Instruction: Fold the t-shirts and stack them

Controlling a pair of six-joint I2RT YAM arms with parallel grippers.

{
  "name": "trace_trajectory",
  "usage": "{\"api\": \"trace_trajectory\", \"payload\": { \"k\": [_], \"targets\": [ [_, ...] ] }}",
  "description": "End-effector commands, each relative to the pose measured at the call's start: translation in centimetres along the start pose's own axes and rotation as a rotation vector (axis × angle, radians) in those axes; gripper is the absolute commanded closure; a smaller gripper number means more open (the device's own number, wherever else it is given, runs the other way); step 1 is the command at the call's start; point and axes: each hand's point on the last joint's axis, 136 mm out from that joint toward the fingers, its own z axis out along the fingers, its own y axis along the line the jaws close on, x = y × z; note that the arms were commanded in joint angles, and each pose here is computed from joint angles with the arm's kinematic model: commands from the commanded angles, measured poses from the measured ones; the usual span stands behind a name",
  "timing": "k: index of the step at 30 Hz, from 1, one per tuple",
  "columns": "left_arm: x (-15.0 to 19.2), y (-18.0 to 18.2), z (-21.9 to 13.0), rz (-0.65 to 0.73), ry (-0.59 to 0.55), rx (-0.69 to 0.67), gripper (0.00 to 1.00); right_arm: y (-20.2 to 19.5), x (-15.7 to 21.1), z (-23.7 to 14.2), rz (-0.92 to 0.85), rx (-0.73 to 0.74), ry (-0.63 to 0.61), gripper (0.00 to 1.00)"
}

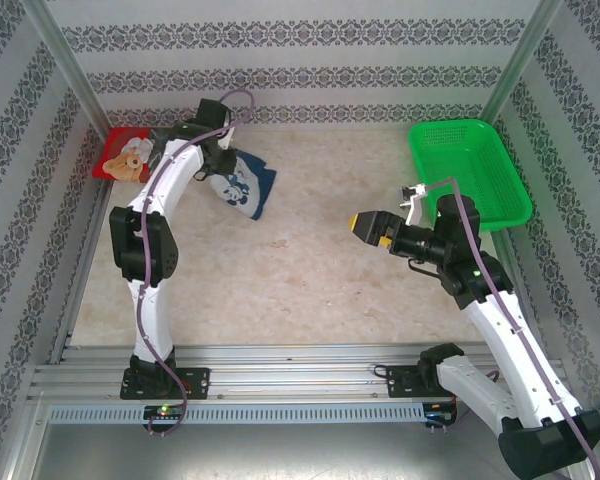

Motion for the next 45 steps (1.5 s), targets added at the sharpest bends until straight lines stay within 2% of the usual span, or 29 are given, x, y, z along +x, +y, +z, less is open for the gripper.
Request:
{"api": "trace_trajectory", "payload": {
  "k": [1,14,18,22,28,45],
  "targets": [
    [-0.5,1.0,-0.2,0.175,0.015,-0.053,1.00,-0.9,0.3,0.7,0.007,0.031,0.007,0.02],
    [-3.3,5.2,-0.6,0.284,-0.051,-0.101,1.00,-1.9,-0.4,2.9,0.027,0.052,0.068,0.02],
    [-4.8,7.2,-0.9,0.303,-0.102,-0.119,1.00,-1.9,-0.7,3.6,0.032,0.058,0.107,0.02],
    [-4.9,10.3,-0.1,0.307,-0.101,-0.164,1.00,-1.4,-1.6,3.9,0.025,0.068,0.138,0.02],
    [-5.7,15.1,-0.4,0.245,-0.155,-0.190,1.00,-1.0,-3.1,4.4,0.032,0.076,0.144,0.02],
    [-7.5,23.3,-0.9,0.116,-0.324,-0.161,1.00,-1.8,-5.7,8.3,0.101,0.060,0.188,0.02]
  ]
}}
